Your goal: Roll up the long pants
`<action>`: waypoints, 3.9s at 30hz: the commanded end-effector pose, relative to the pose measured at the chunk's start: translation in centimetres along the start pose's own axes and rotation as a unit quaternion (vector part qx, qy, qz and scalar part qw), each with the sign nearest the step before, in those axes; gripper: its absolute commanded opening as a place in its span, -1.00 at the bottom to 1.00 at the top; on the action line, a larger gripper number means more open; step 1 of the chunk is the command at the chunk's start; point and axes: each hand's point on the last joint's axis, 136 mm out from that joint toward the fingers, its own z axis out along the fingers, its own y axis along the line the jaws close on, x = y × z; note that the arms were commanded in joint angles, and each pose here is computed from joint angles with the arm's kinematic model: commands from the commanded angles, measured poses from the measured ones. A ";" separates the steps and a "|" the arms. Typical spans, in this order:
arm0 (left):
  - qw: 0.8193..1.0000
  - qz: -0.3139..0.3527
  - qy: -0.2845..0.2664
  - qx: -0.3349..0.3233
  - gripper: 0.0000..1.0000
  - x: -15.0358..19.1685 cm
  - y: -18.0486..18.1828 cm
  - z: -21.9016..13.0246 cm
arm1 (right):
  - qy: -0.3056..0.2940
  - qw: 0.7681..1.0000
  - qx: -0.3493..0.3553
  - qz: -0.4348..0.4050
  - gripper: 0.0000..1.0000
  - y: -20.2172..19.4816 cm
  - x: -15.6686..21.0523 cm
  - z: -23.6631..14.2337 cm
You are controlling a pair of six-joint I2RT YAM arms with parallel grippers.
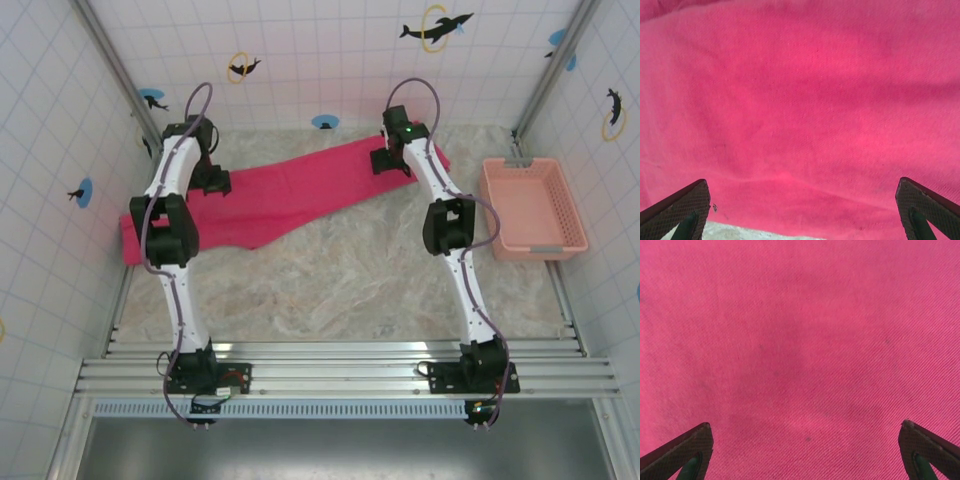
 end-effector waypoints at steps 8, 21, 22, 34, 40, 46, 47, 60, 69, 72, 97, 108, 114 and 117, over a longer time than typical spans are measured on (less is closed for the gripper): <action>0.995 0.021 0.098 0.025 0.95 2.3 -3.5 5.0 | 0.136 0.990 0.005 0.032 0.96 -1.7 7.2 1.6; 0.991 0.042 0.066 0.105 0.95 0.0 -13.8 8.4 | 0.197 0.975 -0.025 0.097 0.96 -4.8 10.7 -3.7; 0.991 0.040 0.064 0.114 0.95 0.0 -14.6 8.7 | 0.185 0.975 -0.027 0.121 0.96 -5.5 10.4 -4.4; 0.992 0.052 0.055 0.097 0.95 -0.3 -14.9 10.5 | 0.146 0.955 0.059 0.252 0.96 -12.2 10.9 -9.4; 0.993 -0.001 0.098 0.071 0.95 0.1 -5.7 11.6 | 0.134 0.945 0.063 0.293 0.96 -12.6 12.9 -10.6; 0.989 -0.006 0.099 0.111 0.95 -0.4 -5.0 10.9 | 0.138 0.932 0.061 0.330 0.96 -11.8 14.7 -9.2; 0.988 -0.006 0.101 0.117 0.95 -0.4 -5.2 10.9 | 0.135 0.930 0.060 0.336 0.96 -11.8 14.7 -8.8; 0.987 0.008 0.097 0.125 0.95 -0.1 -5.0 9.9 | 0.138 0.916 0.059 0.373 0.96 -10.9 12.9 -2.4; 0.989 0.016 0.084 0.123 0.95 -0.3 -4.6 8.2 | 0.131 0.902 0.046 0.408 0.54 -11.8 11.8 0.1; 0.989 0.020 0.083 0.122 0.95 -0.2 -4.8 7.7 | 0.130 0.900 0.027 0.416 -0.31 -11.5 11.3 0.7; 0.972 0.053 0.110 0.198 0.95 4.5 -23.6 7.8 | -0.093 0.930 -0.101 0.341 -1.00 -14.9 -1.2 -17.8; 0.942 -0.002 0.098 0.321 0.95 6.6 -36.6 4.9 | -0.155 0.921 -0.146 0.326 -1.00 -18.7 -2.7 -24.1; 0.919 -0.013 0.118 0.375 0.95 9.0 -41.8 4.0 | -0.164 0.926 -0.158 0.301 -1.00 -18.5 -2.9 -26.3; 0.912 0.004 0.092 0.399 0.95 8.0 -42.3 2.0 | -0.163 0.931 -0.154 0.287 -1.00 -18.3 -2.6 -27.5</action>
